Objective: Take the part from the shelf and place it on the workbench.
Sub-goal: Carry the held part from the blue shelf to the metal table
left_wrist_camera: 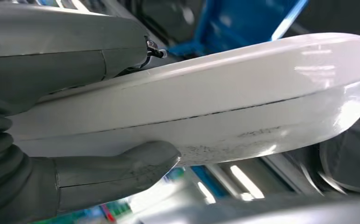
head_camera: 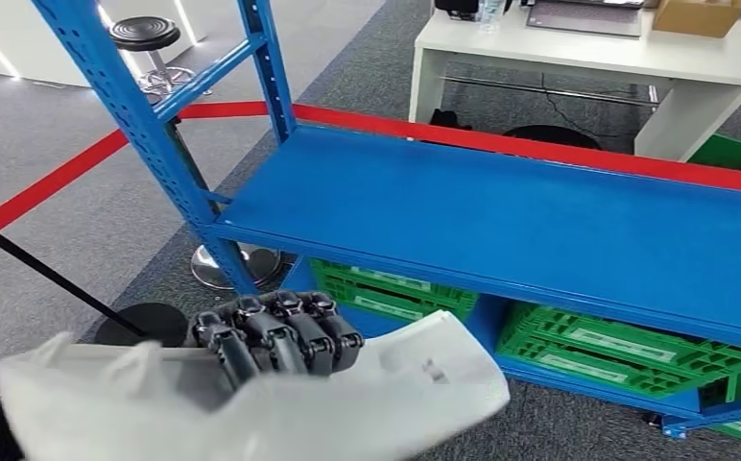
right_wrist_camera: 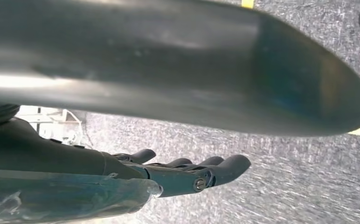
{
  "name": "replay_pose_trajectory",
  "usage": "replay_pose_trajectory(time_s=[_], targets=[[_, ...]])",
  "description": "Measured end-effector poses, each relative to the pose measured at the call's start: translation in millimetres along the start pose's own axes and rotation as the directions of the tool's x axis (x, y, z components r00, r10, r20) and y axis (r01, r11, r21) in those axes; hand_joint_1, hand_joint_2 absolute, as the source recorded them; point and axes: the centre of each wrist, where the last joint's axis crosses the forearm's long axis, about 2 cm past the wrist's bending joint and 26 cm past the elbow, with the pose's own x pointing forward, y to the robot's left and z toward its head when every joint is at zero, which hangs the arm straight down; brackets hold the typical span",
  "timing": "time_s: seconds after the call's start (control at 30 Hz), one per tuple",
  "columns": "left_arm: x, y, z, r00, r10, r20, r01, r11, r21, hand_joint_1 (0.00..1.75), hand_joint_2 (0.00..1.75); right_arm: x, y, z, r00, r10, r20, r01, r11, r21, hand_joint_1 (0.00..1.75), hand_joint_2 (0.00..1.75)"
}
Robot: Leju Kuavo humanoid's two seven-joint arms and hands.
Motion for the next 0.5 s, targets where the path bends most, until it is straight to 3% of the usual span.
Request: replay_pose_trajectory(time_s=[0.2,0.5], targets=[[4.8,13.2,18.2,0.996,-0.075,-0.047,0.079,0.994,0.08,1.75,1.75,-3.7,-0.5,-0.4,1.0,-0.017,0.006,0.017,1.0,0.008,0.0,0.0],[8.3,23.1,19.2,0.995,-0.093,-0.042,0.097,0.991,0.089,1.75,1.75,-0.8,-7.7,0.5,0.993,0.074,0.095,-0.068,0.996,-0.06,0.0,0.0]])
